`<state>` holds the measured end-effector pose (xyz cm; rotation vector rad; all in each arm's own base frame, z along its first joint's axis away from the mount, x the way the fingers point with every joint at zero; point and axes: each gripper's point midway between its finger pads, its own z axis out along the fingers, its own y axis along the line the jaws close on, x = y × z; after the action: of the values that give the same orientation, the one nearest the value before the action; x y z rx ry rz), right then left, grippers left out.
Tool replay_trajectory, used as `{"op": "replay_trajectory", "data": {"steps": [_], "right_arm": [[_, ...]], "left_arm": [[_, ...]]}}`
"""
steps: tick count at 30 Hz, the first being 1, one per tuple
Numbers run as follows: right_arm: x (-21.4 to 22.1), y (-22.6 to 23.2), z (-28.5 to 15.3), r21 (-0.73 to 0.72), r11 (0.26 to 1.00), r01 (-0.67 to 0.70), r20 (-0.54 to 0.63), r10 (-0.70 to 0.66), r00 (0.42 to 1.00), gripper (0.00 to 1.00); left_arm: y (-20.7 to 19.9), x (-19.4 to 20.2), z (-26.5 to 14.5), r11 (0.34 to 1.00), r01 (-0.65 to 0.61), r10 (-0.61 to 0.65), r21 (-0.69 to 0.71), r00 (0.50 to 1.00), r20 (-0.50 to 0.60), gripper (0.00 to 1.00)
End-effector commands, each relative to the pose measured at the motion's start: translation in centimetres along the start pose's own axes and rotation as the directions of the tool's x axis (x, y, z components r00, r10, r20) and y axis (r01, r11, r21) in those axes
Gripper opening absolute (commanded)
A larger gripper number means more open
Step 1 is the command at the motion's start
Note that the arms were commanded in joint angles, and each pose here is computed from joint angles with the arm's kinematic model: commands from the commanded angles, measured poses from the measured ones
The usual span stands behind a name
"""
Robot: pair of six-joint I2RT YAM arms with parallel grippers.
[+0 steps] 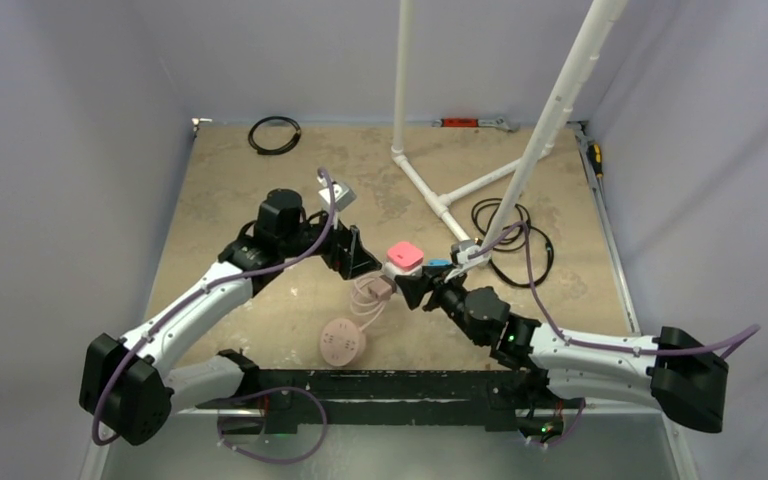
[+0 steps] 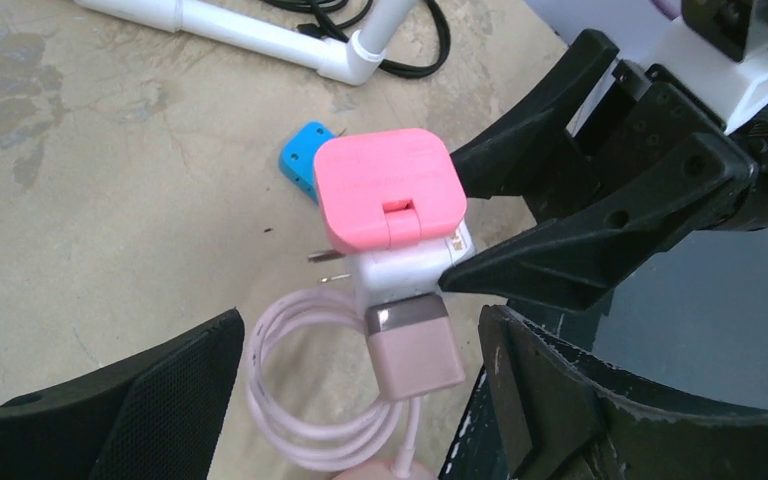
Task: Pull the plug off the socket
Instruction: Remove the plug from the socket.
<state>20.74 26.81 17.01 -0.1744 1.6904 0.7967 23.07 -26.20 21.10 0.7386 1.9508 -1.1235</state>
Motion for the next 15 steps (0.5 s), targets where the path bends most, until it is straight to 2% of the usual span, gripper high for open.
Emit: {"op": "replay_trajectory", "data": {"steps": [1,9,15], "right_arm": [[-5.1,1.0,0.8,0.038,0.988,-0.148,0.153,0.141,0.978,0.0],[-3.5,0.3,1.4,0.09,0.975,-0.205,0.119,0.194,0.974,0.0],[-3.0,0.3,1.2,0.087,0.971,-0.224,0.109,0.214,0.971,0.0]], "left_arm": [[0.3,1.5,-0.1,0.998,-0.057,0.056,-0.035,0.998,-0.035,0.88],[0.5,6.6,2.5,0.995,-0.076,0.057,-0.071,0.969,-0.241,0.88],[1.0,7.4,3.2,0.995,-0.054,0.03,-0.081,0.962,-0.271,0.88]]}}
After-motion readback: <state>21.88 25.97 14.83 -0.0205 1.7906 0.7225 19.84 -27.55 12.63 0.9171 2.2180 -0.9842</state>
